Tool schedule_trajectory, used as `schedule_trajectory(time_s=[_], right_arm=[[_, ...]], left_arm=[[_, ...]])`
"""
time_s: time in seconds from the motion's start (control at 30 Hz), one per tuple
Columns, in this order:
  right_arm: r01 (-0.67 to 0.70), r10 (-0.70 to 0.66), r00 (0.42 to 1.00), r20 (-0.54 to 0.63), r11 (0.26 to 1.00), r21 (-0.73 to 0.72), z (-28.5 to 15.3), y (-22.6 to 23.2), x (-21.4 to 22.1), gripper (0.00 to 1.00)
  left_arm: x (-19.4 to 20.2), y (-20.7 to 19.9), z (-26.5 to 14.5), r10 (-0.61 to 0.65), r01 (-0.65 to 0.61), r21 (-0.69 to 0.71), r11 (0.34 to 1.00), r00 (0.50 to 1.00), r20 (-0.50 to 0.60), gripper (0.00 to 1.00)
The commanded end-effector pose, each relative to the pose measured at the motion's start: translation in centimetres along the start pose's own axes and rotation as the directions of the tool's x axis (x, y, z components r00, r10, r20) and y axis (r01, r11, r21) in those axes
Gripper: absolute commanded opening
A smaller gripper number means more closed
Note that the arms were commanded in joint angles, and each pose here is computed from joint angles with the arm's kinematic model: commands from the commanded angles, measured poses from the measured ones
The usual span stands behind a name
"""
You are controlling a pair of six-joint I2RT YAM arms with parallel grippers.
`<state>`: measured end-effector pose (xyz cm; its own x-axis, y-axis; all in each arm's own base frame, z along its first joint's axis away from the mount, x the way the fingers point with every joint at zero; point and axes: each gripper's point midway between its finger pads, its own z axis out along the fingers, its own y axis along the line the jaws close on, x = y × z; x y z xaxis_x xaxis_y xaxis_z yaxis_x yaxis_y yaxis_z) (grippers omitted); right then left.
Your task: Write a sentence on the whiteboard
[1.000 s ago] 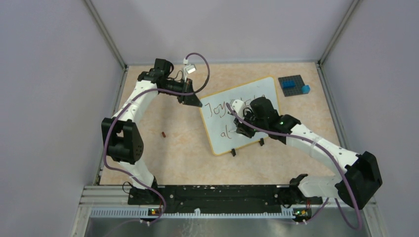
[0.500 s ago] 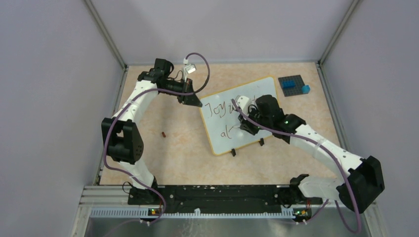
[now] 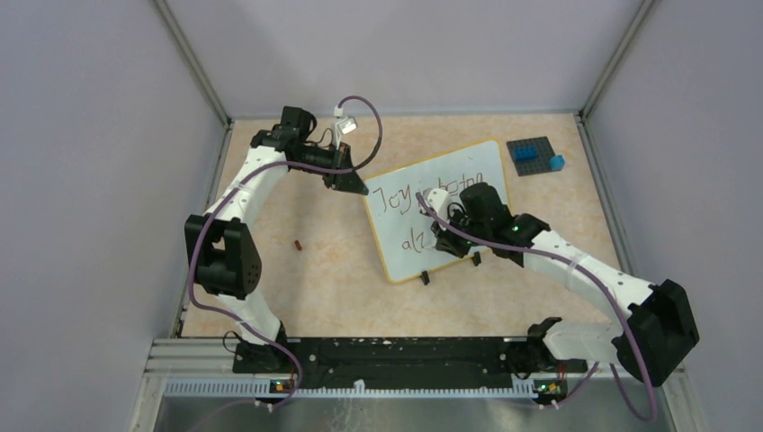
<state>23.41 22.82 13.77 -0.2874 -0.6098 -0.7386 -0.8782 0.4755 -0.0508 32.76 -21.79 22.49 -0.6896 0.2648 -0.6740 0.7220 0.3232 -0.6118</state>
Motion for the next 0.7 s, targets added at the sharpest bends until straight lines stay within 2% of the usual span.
schedule_trajectory(time_s=[0.0,0.13,0.4,0.67], right_arm=[[0.027,-0.027,1.000,-0.011,1.000,0.013,0.1,-0.2,0.4,0.00],[0.041,-0.041,0.999,-0.002,0.998,0.052,-0.7,-0.9,-0.3,0.00],[0.055,-0.061,0.994,0.092,0.996,0.071,-3.0,-1.4,-4.8,0.00],[0.050,-0.056,0.993,0.109,0.997,0.059,-2.6,-1.4,-5.6,0.00]], left_arm=[[-0.9,0.4,0.3,0.061,-0.061,-0.007,0.998,0.998,0.008,0.00],[-0.9,0.4,0.3,0.061,-0.061,-0.005,0.998,0.998,0.008,0.00],[-1.1,0.2,0.2,0.064,-0.064,-0.003,0.998,0.998,0.011,0.00],[-1.1,0.1,0.2,0.066,-0.066,0.000,0.998,0.998,0.013,0.00]])
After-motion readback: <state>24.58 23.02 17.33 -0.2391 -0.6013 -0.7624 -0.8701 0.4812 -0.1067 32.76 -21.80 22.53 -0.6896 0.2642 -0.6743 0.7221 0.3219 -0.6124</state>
